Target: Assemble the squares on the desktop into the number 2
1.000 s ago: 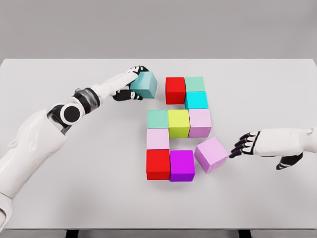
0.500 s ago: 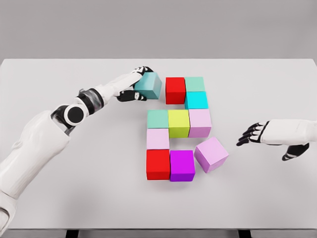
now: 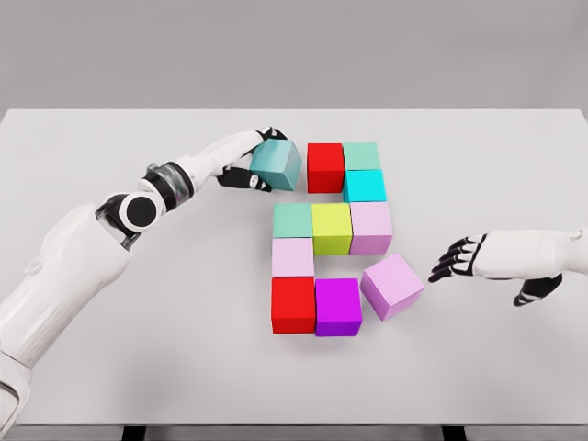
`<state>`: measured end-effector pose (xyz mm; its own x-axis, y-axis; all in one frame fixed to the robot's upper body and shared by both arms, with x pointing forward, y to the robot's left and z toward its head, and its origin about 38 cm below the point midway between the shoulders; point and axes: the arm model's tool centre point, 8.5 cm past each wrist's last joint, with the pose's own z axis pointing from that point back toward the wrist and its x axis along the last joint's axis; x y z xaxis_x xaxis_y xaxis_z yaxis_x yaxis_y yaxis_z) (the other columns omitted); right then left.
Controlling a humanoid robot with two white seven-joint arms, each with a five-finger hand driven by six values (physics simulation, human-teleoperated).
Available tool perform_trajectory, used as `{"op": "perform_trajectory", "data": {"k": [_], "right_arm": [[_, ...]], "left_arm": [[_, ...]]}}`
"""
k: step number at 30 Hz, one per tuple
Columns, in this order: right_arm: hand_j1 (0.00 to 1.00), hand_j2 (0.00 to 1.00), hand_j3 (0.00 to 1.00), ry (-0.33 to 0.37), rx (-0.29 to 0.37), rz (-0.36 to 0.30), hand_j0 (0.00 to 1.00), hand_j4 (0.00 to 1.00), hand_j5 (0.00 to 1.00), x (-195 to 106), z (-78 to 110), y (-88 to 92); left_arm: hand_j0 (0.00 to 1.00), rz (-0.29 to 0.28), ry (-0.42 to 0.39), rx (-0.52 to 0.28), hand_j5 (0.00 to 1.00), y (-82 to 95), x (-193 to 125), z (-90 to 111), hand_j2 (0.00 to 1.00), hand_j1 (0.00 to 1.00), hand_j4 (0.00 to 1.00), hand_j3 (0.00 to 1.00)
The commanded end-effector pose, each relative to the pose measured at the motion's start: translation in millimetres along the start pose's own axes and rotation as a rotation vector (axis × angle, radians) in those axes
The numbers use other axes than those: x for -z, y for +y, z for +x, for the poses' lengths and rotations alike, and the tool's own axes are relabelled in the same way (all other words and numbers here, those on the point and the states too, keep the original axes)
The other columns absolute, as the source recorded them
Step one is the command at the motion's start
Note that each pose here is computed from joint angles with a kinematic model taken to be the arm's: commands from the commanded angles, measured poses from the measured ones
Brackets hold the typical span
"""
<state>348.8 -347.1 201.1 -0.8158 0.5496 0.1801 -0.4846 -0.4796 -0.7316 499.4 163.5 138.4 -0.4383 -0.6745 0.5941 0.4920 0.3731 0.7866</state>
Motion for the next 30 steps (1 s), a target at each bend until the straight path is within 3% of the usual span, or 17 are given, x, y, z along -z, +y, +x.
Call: {"op": "perform_trajectory", "data": {"k": [1,4,8,11,24,28,30], "right_arm": [[1.00,1.00,1.00,0.006,0.007,0.000,1.00,1.00,1.00,0.3,-2.4,1.0],[1.00,1.00,1.00,0.002,-0.001,0.006,1.00,1.00,1.00,3.7,-0.9,1.7],[1.00,1.00,1.00,0.014,-0.003,0.003,1.00,1.00,1.00,3.5,-5.1,0.3],[1.00,1.00,1.00,0.015,-0.020,0.001,1.00,1.00,1.00,7.1,-5.2,-3.0],[1.00,1.00,1.00,-0.005,-0.056,0.047,1.00,1.00,1.00,19.5,3.1,5.2],[1.00,1.00,1.00,-0.025,-0.074,0.042,1.00,1.00,1.00,21.9,10.6,1.4],[1.00,1.00,1.00,-0.033,-0.081,0.039,1.00,1.00,1.00,22.8,13.5,-0.1]], "left_arm": [[0.63,0.015,0.003,-0.005,0.63,1.4,-0.2,-1.4,0.63,0.63,0.63,0.63],[0.64,0.054,0.022,-0.006,0.64,4.8,-0.8,-7.4,0.64,0.64,0.64,0.64],[0.77,0.067,0.025,-0.006,0.77,8.4,-1.1,-8.6,0.77,0.77,0.77,0.77],[0.81,0.109,0.018,-0.017,0.81,5.1,1.5,-5.6,0.81,0.81,0.81,0.81],[0.91,0.115,0.004,-0.020,0.91,5.3,4.4,-0.3,0.91,0.91,0.91,0.91],[1.00,0.119,0.027,0.001,1.00,13.9,-7.4,-11.5,1.00,1.00,1.00,1.00],[1.00,0.123,0.029,0.020,1.00,21.0,-17.1,-16.1,1.00,1.00,1.00,1.00]]}}
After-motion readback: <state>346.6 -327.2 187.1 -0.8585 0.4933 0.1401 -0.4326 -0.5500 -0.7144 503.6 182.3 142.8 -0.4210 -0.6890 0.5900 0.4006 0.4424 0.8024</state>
